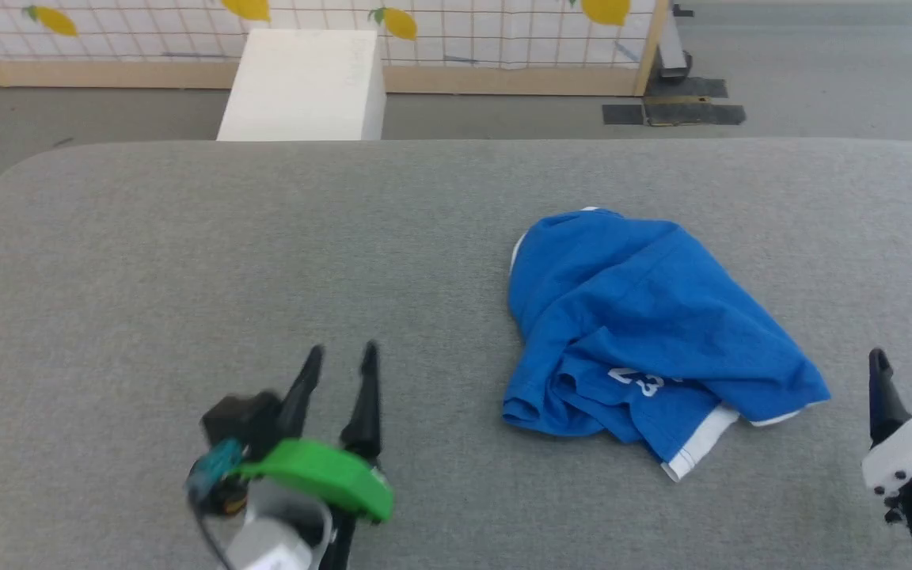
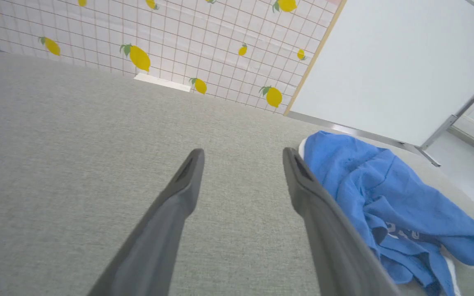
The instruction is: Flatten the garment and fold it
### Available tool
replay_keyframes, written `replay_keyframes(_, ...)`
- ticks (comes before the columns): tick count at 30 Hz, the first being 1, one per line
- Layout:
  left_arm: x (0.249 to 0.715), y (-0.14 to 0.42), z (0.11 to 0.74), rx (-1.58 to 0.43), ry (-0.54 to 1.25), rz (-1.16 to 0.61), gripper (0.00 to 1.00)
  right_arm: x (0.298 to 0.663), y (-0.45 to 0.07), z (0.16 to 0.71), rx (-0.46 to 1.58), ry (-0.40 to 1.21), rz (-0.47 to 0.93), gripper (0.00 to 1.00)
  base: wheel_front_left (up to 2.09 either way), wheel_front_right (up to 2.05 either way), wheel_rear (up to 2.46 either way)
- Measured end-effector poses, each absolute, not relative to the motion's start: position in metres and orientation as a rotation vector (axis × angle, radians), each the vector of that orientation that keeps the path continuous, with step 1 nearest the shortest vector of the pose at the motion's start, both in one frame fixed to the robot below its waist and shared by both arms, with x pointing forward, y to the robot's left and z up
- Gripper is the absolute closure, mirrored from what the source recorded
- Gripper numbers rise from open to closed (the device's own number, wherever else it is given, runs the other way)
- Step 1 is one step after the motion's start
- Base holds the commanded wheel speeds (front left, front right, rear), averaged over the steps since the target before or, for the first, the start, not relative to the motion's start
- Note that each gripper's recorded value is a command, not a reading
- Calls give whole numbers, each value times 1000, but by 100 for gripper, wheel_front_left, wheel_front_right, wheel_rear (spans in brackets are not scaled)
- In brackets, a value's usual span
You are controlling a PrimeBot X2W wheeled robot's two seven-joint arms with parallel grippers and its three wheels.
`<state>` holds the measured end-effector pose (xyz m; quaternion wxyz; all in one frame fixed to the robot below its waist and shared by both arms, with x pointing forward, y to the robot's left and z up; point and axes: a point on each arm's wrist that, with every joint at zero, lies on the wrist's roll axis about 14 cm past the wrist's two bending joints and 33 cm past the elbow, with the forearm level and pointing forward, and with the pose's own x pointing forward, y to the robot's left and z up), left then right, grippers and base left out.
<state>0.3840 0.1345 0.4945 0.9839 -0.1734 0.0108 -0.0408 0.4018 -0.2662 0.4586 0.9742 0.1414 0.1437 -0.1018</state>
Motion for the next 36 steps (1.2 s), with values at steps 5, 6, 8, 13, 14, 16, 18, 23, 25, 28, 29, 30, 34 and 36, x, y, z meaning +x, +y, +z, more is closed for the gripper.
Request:
replay_keyframes(5,413,70,495,-389,219,-297,0,385,-272,444,324,320,-231,0,0,0,0)
replay_keyframes(6,415,58,492,-393,264,-331,0,383,-272,442,333,326,-231,0,0,0,0)
replay_keyframes(8,414,28,475,-341,413,-420,0,377,-273,434,354,343,-242,0,0,0,0)
replay_keyframes(13,404,2,428,-202,664,-487,0,363,-287,425,372,356,-295,0,0,0,0)
replay_keyframes(14,400,1,415,-172,717,-490,0,360,-291,423,376,356,-310,0,0,0,0)
replay_keyframes(16,394,-2,398,-145,794,-501,0,352,-299,418,378,362,-342,0,0,0,0)
replay_keyframes(18,396,-6,394,-168,805,-510,95,347,-306,414,376,367,-369,0,0,0,0)
replay_keyframes(23,421,3,404,-254,714,-465,100,340,-313,400,381,395,-405,0,0,0,0)
replay_keyframes(25,440,15,422,-268,631,-428,100,343,-309,398,381,401,-394,0,0,0,0)
replay_keyframes(28,479,45,469,-266,446,-363,100,351,-298,396,380,410,-357,0,0,0,0)
replay_keyframes(29,490,56,490,-263,375,-343,100,355,-292,397,379,411,-338,0,0,0,0)
replay_keyframes(30,497,63,505,-252,327,-332,100,359,-288,397,379,410,-324,0,0,0,0)
replay_keyframes(34,497,84,546,-218,211,-311,100,373,-267,401,375,406,-253,0,0,0,0)
replay_keyframes(36,471,87,525,-203,294,-314,100,381,-253,404,375,403,-210,0,0,0,0)
